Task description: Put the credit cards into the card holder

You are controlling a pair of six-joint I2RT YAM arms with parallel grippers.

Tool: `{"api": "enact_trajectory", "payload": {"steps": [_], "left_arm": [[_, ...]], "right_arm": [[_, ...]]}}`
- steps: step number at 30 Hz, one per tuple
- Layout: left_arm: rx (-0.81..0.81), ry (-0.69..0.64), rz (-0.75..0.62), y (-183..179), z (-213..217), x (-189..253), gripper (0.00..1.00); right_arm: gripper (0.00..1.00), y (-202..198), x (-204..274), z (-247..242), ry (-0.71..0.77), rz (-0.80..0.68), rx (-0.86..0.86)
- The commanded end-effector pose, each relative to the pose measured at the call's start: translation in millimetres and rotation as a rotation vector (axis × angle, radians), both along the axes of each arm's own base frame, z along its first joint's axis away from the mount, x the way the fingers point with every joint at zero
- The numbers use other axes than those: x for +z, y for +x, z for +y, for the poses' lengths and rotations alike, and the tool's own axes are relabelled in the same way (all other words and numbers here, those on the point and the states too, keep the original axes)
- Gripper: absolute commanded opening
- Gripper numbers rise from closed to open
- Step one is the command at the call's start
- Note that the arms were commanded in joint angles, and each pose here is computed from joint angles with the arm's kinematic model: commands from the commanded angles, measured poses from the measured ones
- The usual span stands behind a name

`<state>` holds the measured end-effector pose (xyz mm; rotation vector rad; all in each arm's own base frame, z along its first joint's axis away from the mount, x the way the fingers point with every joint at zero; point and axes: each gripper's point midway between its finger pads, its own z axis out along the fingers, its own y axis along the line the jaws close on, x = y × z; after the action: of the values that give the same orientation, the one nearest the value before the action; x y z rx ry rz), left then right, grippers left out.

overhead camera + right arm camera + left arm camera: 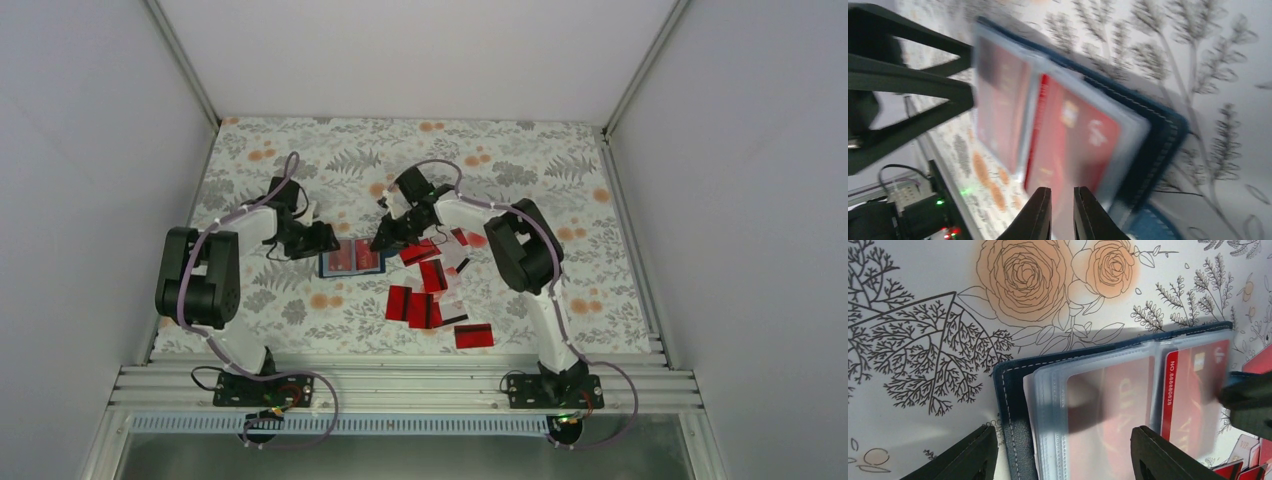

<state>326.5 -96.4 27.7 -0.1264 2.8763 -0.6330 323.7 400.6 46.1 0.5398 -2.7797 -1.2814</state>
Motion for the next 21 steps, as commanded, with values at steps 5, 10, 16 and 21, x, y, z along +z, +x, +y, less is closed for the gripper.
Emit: {"api": "enact_trajectory", "payload": {"steps": [5,10,16,21], "left_arm": [[-0.034,-0.069,0.025,-5,-10,-11,0.66],[-0.042,-0.112,0.017,-7,-17,-3,0.66],[-0.053,-0.198,-0.022,-4,-29,22,0.66],[-0.054,-0.251,-0.062,3,-37,46,0.66]], "right_arm": [[0.12,-21,-63,-27,-0.169,0.03,0.015],[0.12,-26,-75,-30,-0.183,0.05,0.015],[0.12,-27,-83,-31,-0.191,0.059,0.02],[0.12,-27,-82,-31,-0.188,0.056,0.02]]}}
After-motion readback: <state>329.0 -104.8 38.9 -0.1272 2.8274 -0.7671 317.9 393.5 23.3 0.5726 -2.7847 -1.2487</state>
